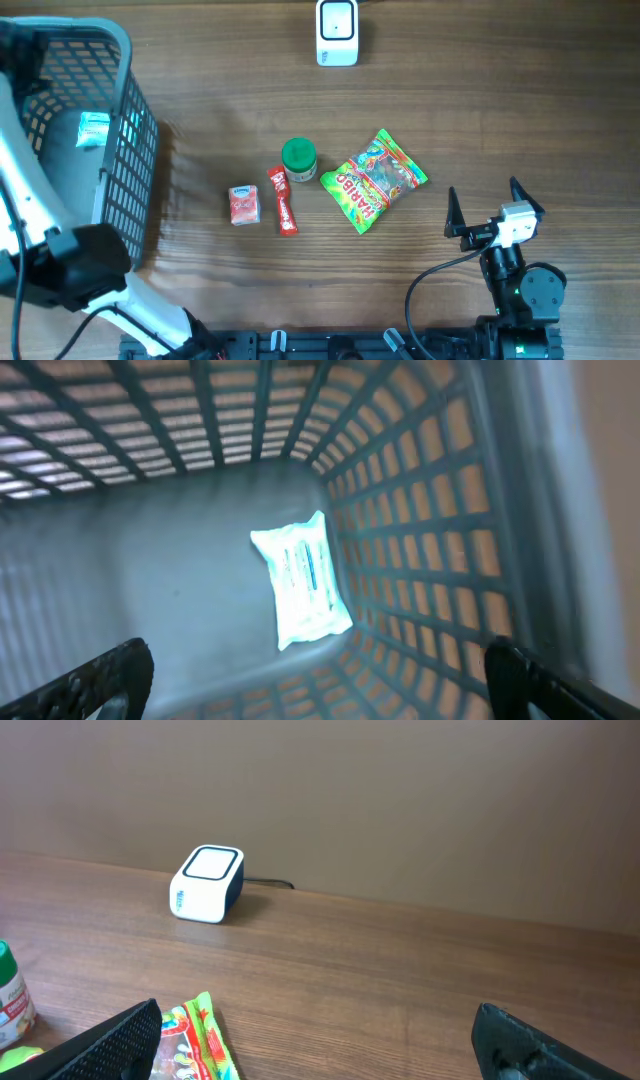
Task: Scan the item barcode
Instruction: 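Reach the left gripper into the basket toward the wipes pack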
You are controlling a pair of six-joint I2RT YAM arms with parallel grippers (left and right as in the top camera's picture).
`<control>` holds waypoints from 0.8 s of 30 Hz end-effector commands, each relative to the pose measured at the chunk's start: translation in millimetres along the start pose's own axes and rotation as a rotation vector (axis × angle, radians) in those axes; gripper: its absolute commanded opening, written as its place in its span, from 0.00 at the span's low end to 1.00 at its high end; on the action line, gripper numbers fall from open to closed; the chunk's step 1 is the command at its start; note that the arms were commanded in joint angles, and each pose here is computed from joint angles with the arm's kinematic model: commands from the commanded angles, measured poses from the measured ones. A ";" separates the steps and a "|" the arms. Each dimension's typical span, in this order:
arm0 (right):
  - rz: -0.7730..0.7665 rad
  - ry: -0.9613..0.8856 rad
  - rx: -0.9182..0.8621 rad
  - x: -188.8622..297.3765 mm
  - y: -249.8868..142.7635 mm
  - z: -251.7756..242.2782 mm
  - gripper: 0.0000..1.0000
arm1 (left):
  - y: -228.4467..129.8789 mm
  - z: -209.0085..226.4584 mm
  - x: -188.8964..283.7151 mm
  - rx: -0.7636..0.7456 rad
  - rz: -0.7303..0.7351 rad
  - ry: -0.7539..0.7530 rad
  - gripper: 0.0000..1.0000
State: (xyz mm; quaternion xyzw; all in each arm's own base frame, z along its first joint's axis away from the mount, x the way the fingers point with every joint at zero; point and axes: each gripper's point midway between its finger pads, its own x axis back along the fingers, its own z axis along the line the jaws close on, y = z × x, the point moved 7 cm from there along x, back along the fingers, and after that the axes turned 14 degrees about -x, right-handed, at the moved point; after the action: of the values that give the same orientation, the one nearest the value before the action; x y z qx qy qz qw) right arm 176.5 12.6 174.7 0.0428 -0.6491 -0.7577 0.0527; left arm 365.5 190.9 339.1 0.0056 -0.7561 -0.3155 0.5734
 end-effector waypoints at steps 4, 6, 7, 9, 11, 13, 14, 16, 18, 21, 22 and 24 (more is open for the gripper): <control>-0.008 -0.001 -0.013 0.2 1.0 0.3 1.00 | -44.8 6.3 -97.8 -0.015 0.158 0.076 1.00; -0.008 -0.001 -0.013 0.2 1.0 0.3 1.00 | -57.2 8.1 -114.7 -0.017 0.191 0.069 1.00; -0.008 -0.001 -0.013 0.2 1.0 0.3 1.00 | -63.5 10.4 -123.6 -0.019 0.201 0.075 1.00; -0.008 -0.001 -0.013 0.2 1.0 0.3 1.00 | -75.2 13.9 -143.1 -0.019 0.206 0.076 1.00; -0.008 -0.001 -0.013 0.2 1.0 0.3 1.00 | -81.7 13.9 -160.1 -0.019 0.186 0.058 1.00; -0.008 -0.001 -0.013 0.2 1.0 0.3 1.00 | -85.6 13.7 -169.6 -0.016 0.181 0.047 1.00; -0.008 -0.001 -0.013 0.2 1.0 0.3 1.00 | -87.4 13.7 -173.9 -0.017 0.184 0.049 1.00; -0.009 -0.001 -0.013 0.2 1.0 0.3 1.00 | -92.9 15.1 -185.7 -0.021 0.205 0.066 1.00; -0.008 -0.001 -0.013 0.2 1.0 0.3 1.00 | -99.0 16.2 -198.7 -0.026 0.229 0.083 1.00; -0.008 -0.001 -0.013 0.2 1.0 0.3 1.00 | -104.3 16.9 -211.8 -0.029 0.247 0.096 1.00; -0.008 -0.001 -0.013 0.2 1.0 0.3 1.00 | -104.6 16.7 -214.6 -0.029 0.245 0.096 1.00; -0.008 -0.001 -0.013 0.2 1.0 0.3 1.00 | -104.2 15.9 -216.4 -0.028 0.241 0.092 0.90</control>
State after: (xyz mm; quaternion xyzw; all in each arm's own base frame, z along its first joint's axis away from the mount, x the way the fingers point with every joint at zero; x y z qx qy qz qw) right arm 176.5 12.6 174.8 0.0429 -0.6491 -0.7577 0.0526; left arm 389.7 194.1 111.9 -0.0755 -0.7255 -0.2597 0.6329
